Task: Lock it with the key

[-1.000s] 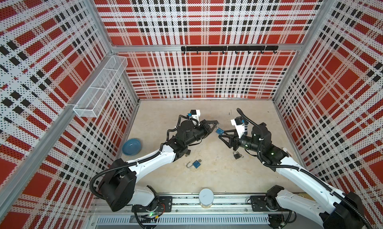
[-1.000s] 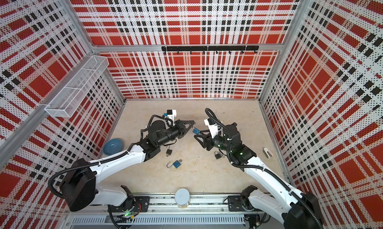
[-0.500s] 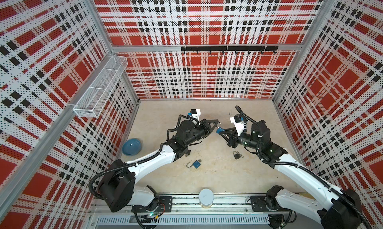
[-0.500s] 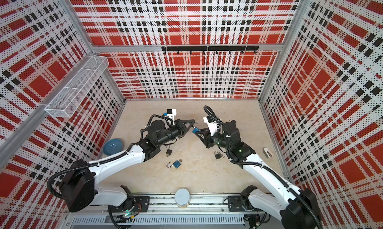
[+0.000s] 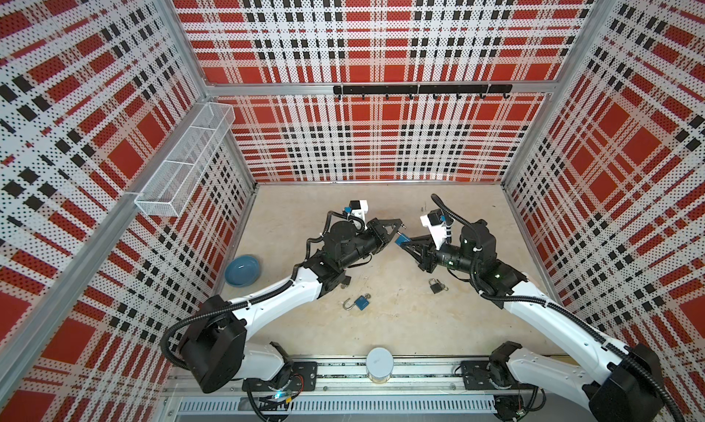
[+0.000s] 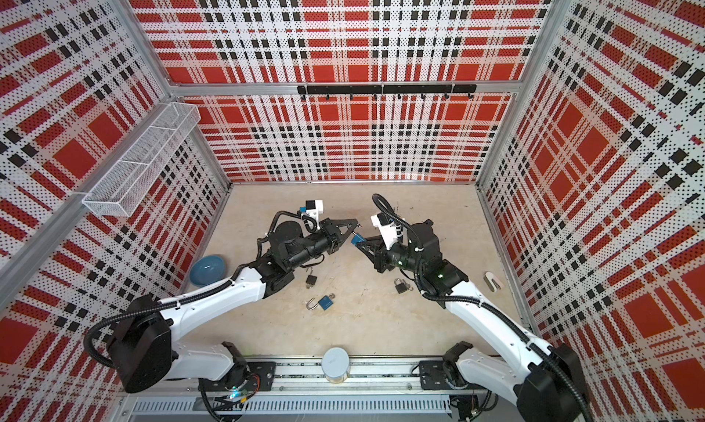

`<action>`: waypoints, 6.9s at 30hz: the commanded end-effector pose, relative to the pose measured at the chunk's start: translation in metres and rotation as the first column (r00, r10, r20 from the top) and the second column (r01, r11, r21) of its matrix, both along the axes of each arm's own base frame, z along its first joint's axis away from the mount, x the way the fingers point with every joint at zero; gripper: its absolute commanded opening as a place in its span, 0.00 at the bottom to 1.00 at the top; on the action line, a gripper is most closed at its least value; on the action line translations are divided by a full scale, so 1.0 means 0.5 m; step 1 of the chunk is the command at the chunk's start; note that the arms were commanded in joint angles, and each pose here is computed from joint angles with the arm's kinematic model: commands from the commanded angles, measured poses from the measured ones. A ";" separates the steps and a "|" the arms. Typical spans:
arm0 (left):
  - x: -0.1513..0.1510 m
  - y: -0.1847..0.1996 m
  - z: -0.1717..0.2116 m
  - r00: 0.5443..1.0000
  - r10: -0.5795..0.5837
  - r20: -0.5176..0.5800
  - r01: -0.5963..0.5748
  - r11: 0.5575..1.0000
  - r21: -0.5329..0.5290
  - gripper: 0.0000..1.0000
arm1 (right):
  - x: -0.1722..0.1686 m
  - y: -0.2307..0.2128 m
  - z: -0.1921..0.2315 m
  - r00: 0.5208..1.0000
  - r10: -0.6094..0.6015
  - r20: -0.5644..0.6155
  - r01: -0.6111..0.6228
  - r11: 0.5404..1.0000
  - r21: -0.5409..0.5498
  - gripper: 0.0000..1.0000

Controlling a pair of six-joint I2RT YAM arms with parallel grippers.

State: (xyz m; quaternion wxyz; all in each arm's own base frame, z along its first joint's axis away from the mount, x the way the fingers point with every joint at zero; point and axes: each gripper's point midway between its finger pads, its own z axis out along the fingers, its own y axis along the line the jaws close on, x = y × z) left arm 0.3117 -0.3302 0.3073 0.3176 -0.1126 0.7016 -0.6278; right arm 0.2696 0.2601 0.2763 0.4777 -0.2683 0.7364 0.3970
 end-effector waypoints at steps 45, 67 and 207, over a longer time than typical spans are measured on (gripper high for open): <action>-0.065 0.091 0.061 0.916 -0.246 0.316 0.151 0.943 0.297 0.26 | -0.058 0.043 0.110 0.970 0.224 -0.097 -0.225 0.974 -0.004 0.00; -0.082 0.090 0.047 0.909 -0.295 0.295 0.218 0.939 0.267 0.21 | -0.049 0.038 0.133 0.963 0.244 -0.115 -0.237 0.969 0.076 0.00; -0.120 0.095 0.089 0.912 -0.241 0.332 0.212 0.970 0.121 0.00 | -0.052 0.072 0.129 0.921 0.343 -0.184 -0.290 0.920 0.264 0.00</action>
